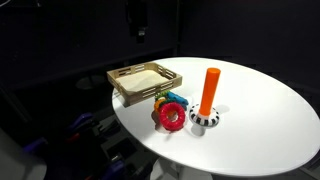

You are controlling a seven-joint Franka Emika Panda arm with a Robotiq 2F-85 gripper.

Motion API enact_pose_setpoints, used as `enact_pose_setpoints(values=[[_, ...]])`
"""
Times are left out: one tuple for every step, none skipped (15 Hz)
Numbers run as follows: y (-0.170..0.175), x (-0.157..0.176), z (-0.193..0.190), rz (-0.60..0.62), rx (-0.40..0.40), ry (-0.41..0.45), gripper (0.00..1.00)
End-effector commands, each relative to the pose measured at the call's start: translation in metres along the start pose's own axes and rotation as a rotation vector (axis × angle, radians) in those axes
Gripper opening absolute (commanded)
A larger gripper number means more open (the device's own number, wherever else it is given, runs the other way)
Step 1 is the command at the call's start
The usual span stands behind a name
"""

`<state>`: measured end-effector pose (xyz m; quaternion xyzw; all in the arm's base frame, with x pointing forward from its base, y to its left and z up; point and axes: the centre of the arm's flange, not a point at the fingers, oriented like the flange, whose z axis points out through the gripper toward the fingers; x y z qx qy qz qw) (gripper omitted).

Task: Remove the ring from the box

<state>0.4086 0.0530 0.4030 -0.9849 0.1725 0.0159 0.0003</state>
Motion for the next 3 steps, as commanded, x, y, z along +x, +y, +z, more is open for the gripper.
enact_pose_setpoints(values=[[-0.0003, 0.0, 0.0006, 0.0, -0.002, -0.001, 1.0], [-0.0009, -0.0002, 0.0014, -0.002, -0.004, -0.002, 1.0], [-0.0015, -0.0003, 0.002, -0.003, -0.005, -0.003, 1.0]])
